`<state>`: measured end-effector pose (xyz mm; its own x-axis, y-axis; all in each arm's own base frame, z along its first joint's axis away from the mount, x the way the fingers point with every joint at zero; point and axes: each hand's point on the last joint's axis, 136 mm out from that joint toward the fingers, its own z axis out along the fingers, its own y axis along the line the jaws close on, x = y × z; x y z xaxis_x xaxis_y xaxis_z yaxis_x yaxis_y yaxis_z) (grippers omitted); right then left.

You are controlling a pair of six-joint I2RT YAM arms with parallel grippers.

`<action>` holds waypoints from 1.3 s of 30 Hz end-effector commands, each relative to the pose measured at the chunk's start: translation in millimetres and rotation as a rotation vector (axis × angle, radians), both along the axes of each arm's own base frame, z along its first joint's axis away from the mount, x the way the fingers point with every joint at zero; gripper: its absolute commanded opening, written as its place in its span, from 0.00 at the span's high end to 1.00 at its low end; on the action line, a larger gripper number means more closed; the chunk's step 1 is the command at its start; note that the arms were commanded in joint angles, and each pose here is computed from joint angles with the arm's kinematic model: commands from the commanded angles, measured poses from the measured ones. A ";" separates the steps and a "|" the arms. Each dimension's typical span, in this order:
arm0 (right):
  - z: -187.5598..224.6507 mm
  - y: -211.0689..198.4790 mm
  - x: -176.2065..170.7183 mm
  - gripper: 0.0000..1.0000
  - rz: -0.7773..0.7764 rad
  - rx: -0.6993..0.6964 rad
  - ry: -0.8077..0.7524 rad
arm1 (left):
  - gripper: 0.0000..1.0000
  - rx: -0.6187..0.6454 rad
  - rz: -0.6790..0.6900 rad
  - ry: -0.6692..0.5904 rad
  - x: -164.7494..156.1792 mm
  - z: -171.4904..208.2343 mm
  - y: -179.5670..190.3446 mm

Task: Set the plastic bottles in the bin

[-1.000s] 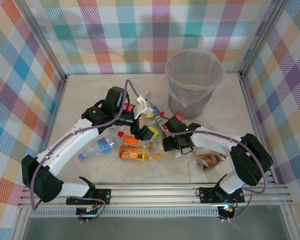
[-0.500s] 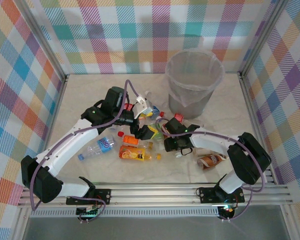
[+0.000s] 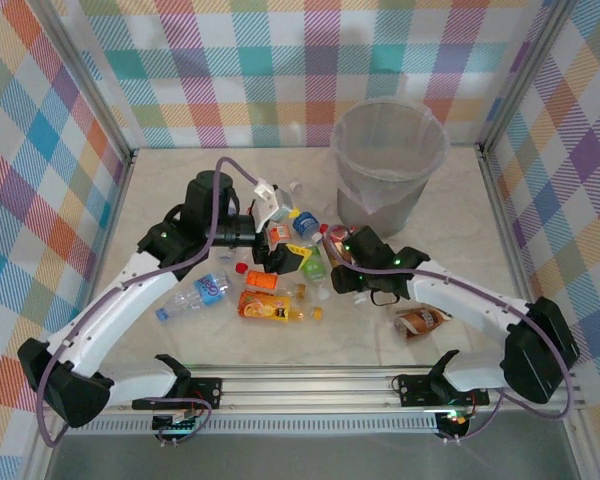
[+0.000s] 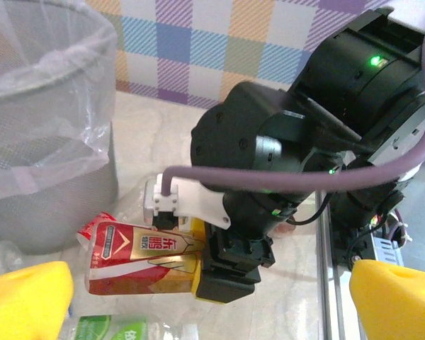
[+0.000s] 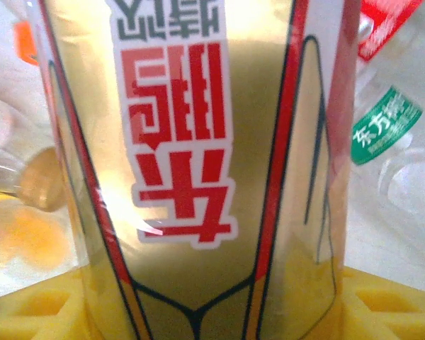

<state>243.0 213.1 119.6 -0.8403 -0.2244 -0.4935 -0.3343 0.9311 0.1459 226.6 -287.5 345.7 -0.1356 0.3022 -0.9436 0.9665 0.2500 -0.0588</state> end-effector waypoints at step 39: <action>283.8 1.7 132.9 0.44 0.006 0.157 -0.576 | 0.00 -0.299 0.345 -0.144 5.1 36.6 49.4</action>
